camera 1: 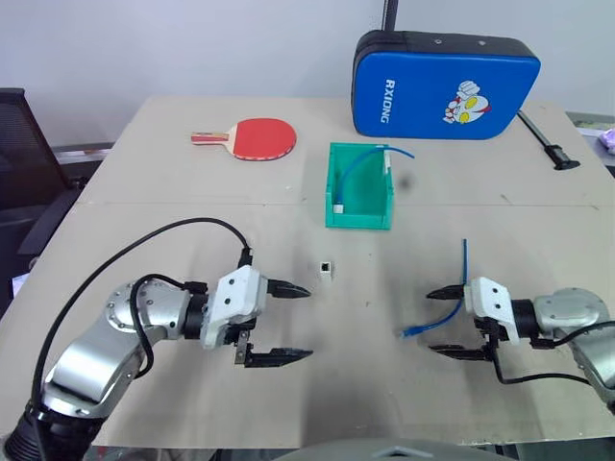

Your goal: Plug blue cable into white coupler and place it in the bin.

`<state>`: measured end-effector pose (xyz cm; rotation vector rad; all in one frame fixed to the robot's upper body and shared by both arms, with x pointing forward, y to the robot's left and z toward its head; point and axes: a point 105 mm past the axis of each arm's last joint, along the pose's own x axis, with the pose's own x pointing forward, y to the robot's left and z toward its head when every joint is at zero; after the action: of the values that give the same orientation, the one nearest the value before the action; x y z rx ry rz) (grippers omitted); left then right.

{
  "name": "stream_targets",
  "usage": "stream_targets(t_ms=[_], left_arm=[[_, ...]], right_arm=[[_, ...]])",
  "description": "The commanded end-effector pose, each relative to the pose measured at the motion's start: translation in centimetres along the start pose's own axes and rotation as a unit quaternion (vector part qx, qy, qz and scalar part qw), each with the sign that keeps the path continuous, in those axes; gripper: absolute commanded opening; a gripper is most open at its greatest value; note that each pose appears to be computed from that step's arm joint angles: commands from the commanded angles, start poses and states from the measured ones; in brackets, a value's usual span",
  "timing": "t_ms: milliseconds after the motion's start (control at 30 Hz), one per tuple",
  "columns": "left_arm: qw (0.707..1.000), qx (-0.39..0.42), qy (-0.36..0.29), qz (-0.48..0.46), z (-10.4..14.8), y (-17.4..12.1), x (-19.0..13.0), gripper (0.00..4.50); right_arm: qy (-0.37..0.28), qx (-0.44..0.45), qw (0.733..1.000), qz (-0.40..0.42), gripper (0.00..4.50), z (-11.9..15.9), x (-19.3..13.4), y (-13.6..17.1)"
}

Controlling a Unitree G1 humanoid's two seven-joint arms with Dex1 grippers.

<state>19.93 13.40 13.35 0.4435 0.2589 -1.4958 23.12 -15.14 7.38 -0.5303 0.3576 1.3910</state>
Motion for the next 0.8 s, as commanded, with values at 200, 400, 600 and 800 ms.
stream_targets(t_ms=[200, 400, 600, 800], left_arm=[[1.0, 0.016, 0.007, -0.011, 0.4, -0.3, -0.3, 4.5], [1.0, 0.006, -0.01, 0.016, 0.6, 0.7, -0.9, 4.5], [0.999, 0.012, -0.002, 0.051, 0.4, 3.1, -2.3, 4.5], [0.998, 0.024, -0.003, 0.059, 0.8, 4.9, -2.7, 4.5]], right_arm=[[-0.007, -0.017, 1.0, 0.026, 0.74, 1.2, 0.8, 0.1], [-0.028, -0.016, 0.999, -0.005, 0.06, 1.9, 1.0, -1.5], [-0.041, -0.026, 0.998, -0.044, 0.06, 3.2, 2.2, -5.5], [-0.032, -0.041, 0.997, -0.065, 0.06, 3.9, 3.7, -9.1]])
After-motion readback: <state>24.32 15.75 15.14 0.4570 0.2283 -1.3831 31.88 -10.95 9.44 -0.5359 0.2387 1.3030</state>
